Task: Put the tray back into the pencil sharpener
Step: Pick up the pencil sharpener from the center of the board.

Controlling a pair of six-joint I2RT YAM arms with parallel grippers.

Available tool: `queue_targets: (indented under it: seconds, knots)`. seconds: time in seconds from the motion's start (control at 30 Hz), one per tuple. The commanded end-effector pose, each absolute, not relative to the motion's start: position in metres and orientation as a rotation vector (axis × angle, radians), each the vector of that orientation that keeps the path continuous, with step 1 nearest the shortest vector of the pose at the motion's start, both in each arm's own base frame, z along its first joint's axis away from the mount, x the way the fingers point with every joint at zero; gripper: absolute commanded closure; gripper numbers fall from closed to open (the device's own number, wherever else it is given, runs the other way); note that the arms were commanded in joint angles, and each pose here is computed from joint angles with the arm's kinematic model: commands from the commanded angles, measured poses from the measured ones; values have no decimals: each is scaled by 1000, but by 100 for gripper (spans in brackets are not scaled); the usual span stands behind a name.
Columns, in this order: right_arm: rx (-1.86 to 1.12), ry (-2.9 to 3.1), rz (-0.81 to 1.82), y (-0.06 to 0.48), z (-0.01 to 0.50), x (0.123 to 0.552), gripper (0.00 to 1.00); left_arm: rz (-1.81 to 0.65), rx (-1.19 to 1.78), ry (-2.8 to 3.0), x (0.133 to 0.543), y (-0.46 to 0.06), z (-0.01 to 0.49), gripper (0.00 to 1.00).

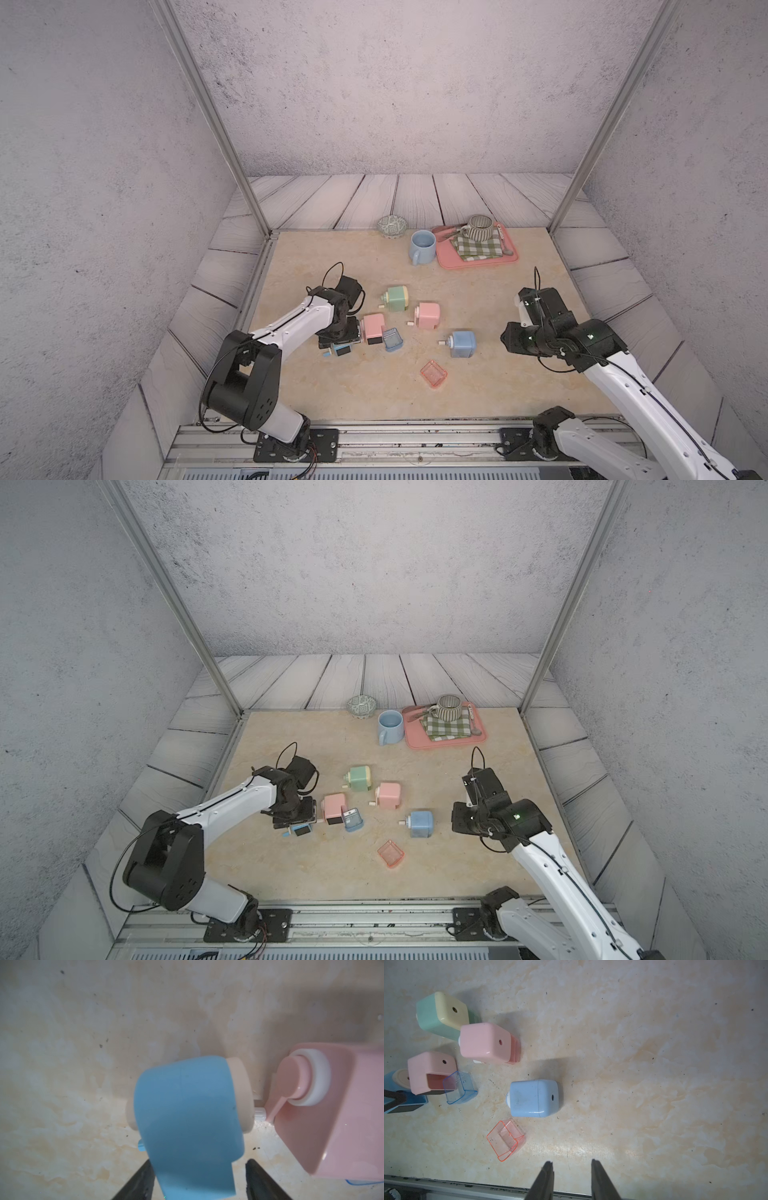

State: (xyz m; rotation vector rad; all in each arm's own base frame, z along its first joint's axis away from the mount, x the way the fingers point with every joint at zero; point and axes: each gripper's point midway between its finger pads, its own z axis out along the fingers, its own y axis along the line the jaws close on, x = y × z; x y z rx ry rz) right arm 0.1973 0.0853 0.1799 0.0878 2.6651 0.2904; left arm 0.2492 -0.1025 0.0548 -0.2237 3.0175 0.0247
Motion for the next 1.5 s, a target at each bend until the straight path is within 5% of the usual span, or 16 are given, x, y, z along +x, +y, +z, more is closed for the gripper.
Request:
queue_targets:
  seconds: [0.0,0.57,0.97,1.03,1.3,1.47]
  knots:
    - [85,2663,299,86,184,198,66,50,-254,3015,245,-99,52,30]
    - [98,2655,304,85,185,197,66,77,-255,3005,250,-98,35,43]
    - [101,2657,345,90,186,195,65,-10,-139,2812,252,-92,75,70]
    - [71,2661,413,99,188,194,61,-110,-42,2732,253,-102,88,83]
    - [-37,2602,905,168,216,198,45,-445,385,2185,242,-165,164,99]
    - [-171,2440,1144,218,248,208,34,-495,622,1819,215,-202,202,100]
